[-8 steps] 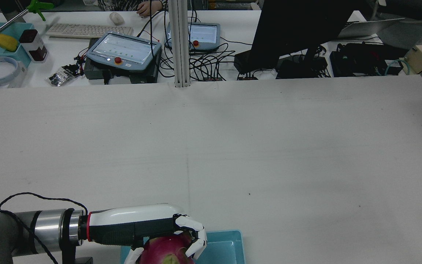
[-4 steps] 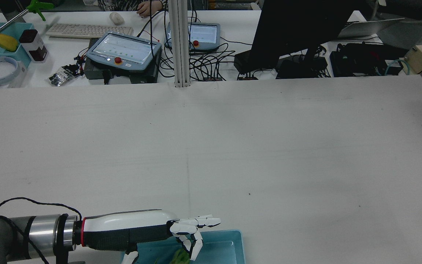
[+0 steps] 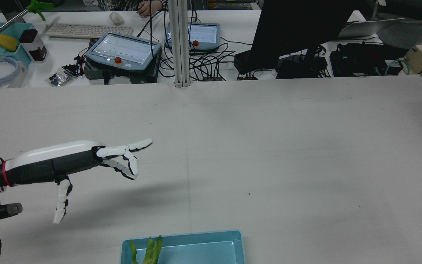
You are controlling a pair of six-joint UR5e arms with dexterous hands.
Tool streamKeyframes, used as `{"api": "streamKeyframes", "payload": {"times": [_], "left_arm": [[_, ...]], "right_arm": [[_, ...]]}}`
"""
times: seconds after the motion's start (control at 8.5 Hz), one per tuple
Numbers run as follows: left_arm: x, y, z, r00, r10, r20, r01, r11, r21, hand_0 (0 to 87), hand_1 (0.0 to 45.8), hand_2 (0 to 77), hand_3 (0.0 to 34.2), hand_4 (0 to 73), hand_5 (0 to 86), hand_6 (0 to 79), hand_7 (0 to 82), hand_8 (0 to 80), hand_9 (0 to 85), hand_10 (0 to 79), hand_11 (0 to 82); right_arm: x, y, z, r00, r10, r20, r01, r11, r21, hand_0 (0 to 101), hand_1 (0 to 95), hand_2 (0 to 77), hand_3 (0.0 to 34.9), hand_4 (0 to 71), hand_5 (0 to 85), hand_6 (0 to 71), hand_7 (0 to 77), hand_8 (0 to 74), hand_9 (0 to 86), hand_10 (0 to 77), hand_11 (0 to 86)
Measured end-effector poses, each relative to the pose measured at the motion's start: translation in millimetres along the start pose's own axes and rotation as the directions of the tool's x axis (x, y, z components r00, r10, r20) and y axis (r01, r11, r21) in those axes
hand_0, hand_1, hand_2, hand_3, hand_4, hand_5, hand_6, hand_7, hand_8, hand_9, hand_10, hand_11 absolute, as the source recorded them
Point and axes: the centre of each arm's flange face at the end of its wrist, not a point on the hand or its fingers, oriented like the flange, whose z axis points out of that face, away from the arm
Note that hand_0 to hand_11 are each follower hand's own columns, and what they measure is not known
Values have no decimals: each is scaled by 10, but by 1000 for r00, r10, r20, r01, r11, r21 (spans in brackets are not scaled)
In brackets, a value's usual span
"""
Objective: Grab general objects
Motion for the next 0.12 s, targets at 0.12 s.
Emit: {"api": "streamKeyframes", "payload": {"times": [0.12], "left_arm": [[294, -400, -381, 998, 43, -39, -39, 994, 102, 801, 0, 11, 103, 0, 442, 0, 0, 11, 0, 371, 125]], "right_arm": [[2, -2, 0, 1000, 0, 0, 0, 1000, 0, 0, 949, 774, 0, 0, 0, 0, 0, 0, 11, 0, 5]]}}
